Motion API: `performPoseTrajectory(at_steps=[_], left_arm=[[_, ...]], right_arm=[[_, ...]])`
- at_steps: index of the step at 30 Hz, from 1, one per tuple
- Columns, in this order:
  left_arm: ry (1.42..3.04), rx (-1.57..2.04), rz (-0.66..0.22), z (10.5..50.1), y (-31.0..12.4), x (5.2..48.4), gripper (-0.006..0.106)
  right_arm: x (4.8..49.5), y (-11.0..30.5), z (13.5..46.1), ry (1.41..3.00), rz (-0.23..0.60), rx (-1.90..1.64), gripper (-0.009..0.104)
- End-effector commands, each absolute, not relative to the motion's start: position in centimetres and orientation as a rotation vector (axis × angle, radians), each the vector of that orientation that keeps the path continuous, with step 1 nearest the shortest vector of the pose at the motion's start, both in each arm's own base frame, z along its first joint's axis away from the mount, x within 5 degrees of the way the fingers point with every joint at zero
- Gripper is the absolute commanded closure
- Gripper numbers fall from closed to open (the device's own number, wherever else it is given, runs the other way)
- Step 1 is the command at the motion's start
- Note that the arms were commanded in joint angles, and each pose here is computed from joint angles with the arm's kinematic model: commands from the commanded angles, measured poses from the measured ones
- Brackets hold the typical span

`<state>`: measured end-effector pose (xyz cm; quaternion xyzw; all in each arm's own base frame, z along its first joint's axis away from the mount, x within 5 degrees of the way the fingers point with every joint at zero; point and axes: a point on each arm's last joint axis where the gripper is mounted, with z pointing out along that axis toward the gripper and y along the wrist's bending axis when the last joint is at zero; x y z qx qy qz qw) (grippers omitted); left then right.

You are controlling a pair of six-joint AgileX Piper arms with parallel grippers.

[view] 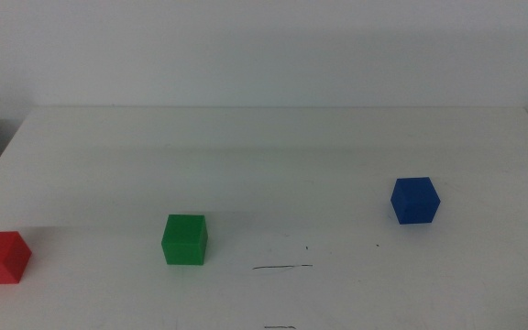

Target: Stack red cubes first, then green, then blue cubes in a specific spot.

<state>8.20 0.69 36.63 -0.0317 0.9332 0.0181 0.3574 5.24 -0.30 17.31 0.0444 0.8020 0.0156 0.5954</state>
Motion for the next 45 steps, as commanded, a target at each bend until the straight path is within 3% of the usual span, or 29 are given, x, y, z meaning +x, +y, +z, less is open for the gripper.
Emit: performPoseTrajectory(at_steps=[1,11,24,31,35,40,45], left_arm=[[2.422,-0.084,0.053,38.7,0.8,9.1,0.007],[2.521,0.002,0.05,41.2,1.1,14.7,0.007],[2.73,0.0,0.039,37.6,2.0,21.0,0.007],[2.833,-0.032,-0.147,34.2,6.0,24.1,0.007],[2.862,-0.027,-0.114,32.6,7.9,25.3,0.007],[2.852,-0.023,-0.013,30.9,9.2,27.2,0.007],[2.857,-0.033,-0.012,29.2,9.8,28.7,0.007]], right_arm=[[5.3,-0.3,18.1,1.786,0.017,0.083,0.021],[5.3,-0.3,18.1,1.786,0.017,0.083,0.021],[5.3,-0.3,18.1,1.786,0.017,0.083,0.021],[5.3,-0.3,18.1,1.786,0.017,0.083,0.021],[5.3,-0.3,18.1,1.786,0.017,0.083,0.021],[5.3,-0.3,18.1,1.786,0.017,0.083,0.021],[5.3,-0.3,18.1,1.786,0.017,0.083,0.021]])
